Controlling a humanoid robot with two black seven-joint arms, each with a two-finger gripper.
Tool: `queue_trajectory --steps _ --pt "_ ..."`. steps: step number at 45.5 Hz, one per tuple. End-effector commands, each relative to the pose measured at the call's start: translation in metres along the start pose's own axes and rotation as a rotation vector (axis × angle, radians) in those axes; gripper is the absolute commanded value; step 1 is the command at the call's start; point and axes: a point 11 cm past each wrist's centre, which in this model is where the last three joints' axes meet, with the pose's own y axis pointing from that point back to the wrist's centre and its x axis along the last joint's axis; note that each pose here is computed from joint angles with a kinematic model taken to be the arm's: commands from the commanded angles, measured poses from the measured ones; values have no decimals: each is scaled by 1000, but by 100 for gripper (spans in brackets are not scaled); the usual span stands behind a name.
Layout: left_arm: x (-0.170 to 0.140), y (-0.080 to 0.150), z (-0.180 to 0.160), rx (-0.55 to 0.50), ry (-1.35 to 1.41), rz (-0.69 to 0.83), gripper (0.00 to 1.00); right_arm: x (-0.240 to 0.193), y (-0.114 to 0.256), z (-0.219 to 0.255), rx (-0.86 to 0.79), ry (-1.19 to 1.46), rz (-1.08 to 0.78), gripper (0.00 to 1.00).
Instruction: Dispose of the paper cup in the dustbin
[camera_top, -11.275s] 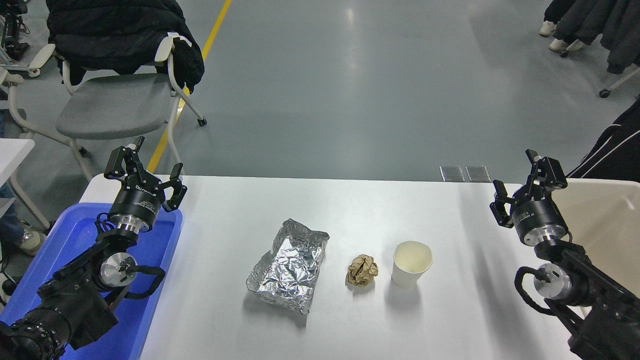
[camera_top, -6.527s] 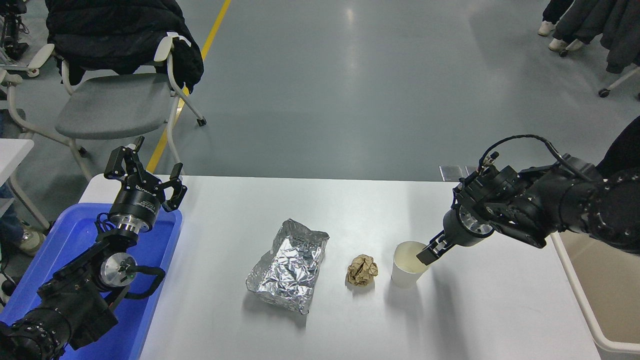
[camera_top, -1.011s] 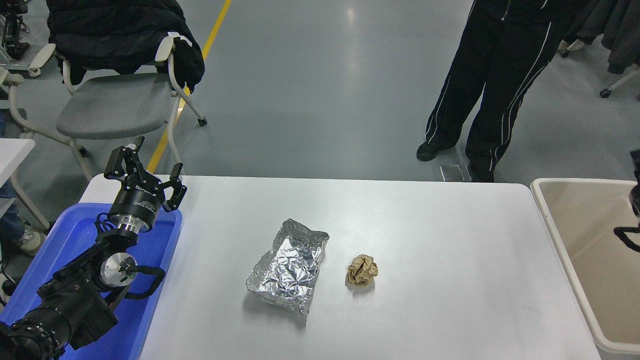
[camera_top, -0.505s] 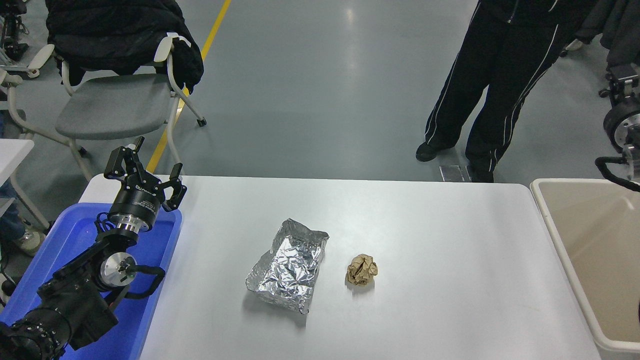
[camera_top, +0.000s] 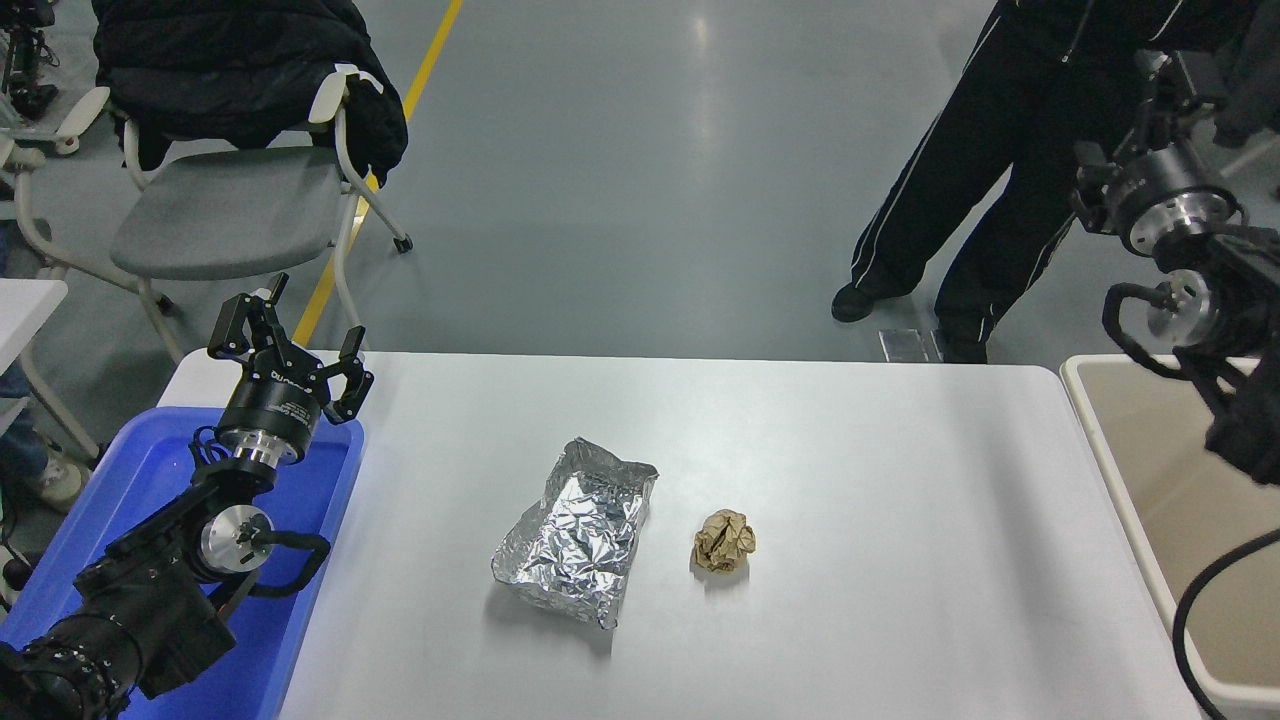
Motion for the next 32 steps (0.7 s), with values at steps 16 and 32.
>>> queue_trajectory --steps 16,32 --pt "0 0 0 0 0 0 100 -28 74 122 -139 -127 -60 100" --pt "0 0 0 0 0 0 100 -29 79 128 -144 -167 -40 100"
